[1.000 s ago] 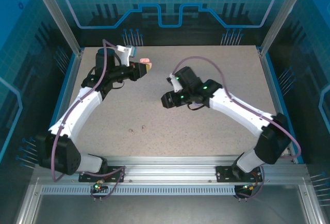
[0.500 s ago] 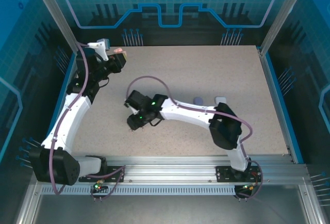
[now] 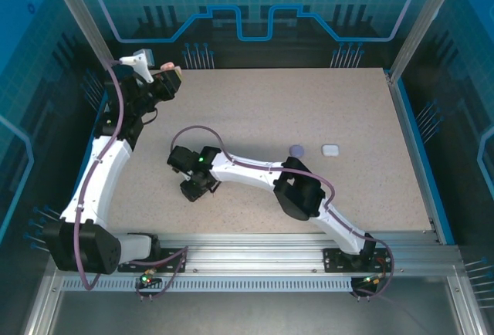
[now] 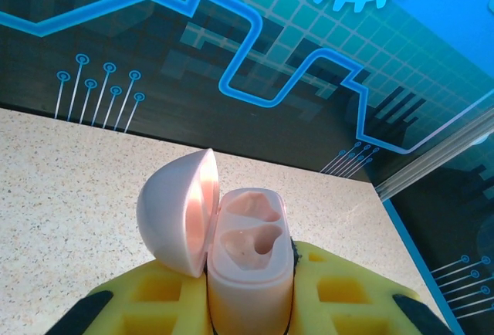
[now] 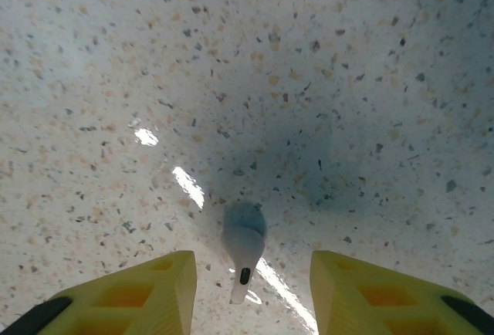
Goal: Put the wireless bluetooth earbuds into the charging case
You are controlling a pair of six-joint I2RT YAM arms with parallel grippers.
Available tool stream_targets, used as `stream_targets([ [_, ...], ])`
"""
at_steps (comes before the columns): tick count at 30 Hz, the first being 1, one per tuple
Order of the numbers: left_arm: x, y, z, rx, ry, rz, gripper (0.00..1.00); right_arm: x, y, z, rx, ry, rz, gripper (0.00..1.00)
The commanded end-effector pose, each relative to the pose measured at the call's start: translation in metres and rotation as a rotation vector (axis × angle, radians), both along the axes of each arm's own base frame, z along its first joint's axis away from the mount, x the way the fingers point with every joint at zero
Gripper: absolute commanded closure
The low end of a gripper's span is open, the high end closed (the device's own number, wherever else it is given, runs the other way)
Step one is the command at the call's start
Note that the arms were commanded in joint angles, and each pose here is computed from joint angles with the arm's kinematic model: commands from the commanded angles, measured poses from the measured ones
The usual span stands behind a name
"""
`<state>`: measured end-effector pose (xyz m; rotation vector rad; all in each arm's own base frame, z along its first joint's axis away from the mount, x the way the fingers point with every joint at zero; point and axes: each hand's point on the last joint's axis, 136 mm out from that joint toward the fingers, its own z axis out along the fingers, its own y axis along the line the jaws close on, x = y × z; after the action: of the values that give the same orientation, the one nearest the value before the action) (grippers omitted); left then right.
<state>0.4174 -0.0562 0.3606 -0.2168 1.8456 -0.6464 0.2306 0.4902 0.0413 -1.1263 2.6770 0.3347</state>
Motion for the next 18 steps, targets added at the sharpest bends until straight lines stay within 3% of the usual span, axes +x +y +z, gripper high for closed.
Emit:
stream_targets([
  [1,0.002,0.003,0.022,-0.019,-0.047,0.006,1.0,-0.005,-0.001,-0.005,-0.034,0.026,0.012,0.57],
  [18,0.003,0.002,0.019,-0.02,-0.047,-0.001,1.0,-0.01,0.0,-0.023,-0.095,0.05,-0.012,0.61],
])
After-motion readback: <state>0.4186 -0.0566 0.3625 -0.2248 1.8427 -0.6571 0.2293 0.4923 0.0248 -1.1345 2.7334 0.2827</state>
